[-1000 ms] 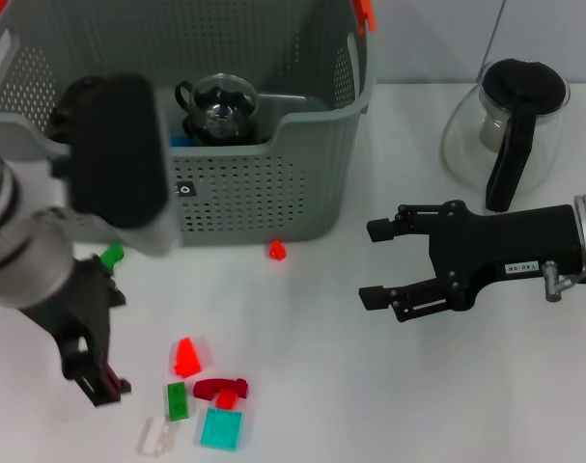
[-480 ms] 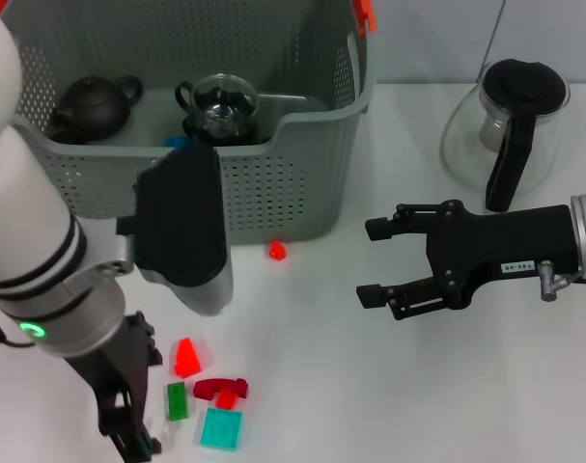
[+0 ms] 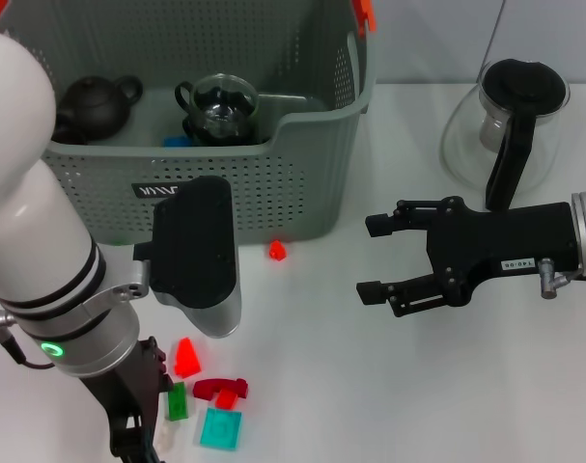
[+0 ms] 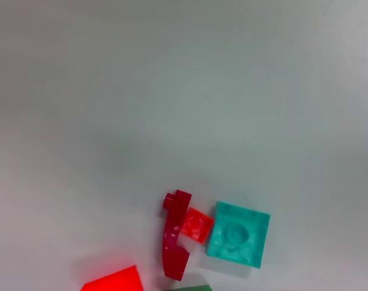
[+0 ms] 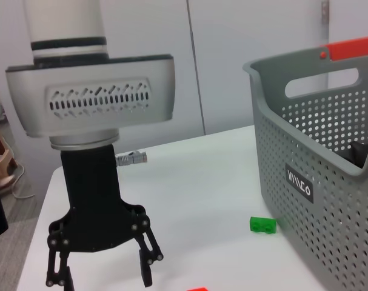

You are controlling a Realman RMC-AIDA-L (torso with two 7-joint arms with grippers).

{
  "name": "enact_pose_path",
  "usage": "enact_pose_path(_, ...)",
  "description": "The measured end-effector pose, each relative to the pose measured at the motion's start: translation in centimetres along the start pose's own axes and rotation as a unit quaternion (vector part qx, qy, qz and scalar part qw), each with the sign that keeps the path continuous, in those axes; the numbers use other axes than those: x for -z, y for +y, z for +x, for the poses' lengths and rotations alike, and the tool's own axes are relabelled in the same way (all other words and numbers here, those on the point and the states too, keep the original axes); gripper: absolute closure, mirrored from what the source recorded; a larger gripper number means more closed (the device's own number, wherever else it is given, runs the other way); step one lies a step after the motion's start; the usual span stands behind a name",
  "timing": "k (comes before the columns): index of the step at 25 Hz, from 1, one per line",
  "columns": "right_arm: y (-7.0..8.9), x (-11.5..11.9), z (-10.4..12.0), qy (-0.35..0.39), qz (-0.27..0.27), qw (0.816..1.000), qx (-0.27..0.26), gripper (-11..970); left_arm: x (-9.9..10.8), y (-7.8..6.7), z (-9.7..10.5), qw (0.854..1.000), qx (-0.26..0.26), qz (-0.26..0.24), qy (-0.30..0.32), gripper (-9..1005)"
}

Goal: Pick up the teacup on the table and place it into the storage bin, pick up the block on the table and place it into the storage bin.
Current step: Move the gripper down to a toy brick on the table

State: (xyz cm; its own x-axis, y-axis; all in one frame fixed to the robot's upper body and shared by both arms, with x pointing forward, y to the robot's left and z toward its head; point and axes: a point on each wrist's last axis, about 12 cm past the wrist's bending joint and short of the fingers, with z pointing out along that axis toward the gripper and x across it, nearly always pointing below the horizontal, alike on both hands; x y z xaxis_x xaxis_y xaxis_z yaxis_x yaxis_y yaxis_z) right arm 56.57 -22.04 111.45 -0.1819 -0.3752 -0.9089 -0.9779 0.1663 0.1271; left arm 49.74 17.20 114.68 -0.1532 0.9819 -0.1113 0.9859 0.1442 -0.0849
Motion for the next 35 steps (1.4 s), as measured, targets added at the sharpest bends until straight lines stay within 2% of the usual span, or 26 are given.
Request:
enact_pose_path(16,0.0,0.0,0.0,-0.013,0.007,1.000,-0.009,33,-1.4,0.2,1.1,1.000,-0.024,0.015,0.003,63)
enact_pose_path(22,0.0,-0.1,0.0,-0.018,0.006,1.000,-0.011,32,-1.8,0.3,1.2,0.999,-0.030,0.017,0.001,89)
enact_pose_path(27,0.1,-0.1,0.1,-0.018,0.005,1.000,-0.010,32,-2.4,0.6,1.3,0.999,-0.032,0.018,0.004,178)
enact_pose_path(35,0.0,-0.2,0.0,-0.021,0.006,1.000,-0.010,33,-2.7,1.0,1.4,0.999,-0.038,0.014,0.003,185)
